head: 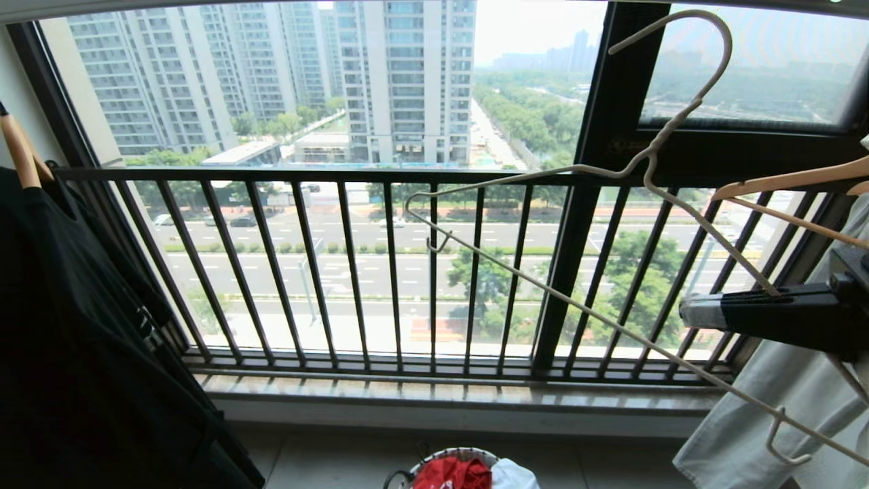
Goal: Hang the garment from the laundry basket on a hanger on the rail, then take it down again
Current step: Pick up the clothes rack on the clothesline, then pick up clothes from the basket
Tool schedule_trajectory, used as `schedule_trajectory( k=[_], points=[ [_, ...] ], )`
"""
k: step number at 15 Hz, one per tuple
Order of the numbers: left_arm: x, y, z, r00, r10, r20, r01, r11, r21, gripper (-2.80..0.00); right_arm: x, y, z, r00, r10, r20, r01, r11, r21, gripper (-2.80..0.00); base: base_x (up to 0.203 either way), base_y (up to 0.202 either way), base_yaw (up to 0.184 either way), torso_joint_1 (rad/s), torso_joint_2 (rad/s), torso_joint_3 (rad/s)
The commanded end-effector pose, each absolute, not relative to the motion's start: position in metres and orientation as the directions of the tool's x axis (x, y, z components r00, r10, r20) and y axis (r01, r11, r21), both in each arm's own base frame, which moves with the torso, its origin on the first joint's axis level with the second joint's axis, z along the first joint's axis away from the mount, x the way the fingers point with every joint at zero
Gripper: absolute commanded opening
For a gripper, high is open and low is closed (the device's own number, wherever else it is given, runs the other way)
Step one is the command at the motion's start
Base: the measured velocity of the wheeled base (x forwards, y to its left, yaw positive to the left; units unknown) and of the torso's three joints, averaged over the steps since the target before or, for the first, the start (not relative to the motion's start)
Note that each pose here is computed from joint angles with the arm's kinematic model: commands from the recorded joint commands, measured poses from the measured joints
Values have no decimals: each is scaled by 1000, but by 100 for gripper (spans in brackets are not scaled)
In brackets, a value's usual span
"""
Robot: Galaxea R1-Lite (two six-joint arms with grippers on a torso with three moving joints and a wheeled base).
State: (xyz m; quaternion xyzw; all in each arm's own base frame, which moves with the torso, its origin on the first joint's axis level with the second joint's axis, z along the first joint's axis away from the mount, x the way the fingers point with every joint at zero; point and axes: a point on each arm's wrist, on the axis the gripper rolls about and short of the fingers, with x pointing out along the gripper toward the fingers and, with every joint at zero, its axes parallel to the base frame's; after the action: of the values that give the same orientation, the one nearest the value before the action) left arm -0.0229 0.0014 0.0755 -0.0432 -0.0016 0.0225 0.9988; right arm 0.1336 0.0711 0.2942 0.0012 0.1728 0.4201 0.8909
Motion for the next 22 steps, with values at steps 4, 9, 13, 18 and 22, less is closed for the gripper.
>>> schedule_trajectory(
  k=[4,9,13,18,22],
  points=[
    [-23,1,75,999,46,0,-46,995,-87,-280,164,77,250,533,783,-321,-781,601,170,-280,0,0,0,0,0,0],
    [-23,1,75,999,46,0,-46,995,-87,-280,187,84,236,530,786,-320,-802,587,113,-280,0,0,0,0,0,0],
    [-23,1,75,999,46,0,-46,995,-87,-280,186,82,235,521,793,-315,-808,577,118,-280,0,0,0,-88,199,111],
    [-23,1,75,999,46,0,-46,995,-87,-280,183,81,236,523,796,-306,-811,575,108,-280,0,0,0,-139,321,169],
    [-23,1,75,999,46,0,-46,995,-87,-280,178,79,239,528,797,-293,-816,571,85,-280,0,0,0,-150,336,184]
  ],
)
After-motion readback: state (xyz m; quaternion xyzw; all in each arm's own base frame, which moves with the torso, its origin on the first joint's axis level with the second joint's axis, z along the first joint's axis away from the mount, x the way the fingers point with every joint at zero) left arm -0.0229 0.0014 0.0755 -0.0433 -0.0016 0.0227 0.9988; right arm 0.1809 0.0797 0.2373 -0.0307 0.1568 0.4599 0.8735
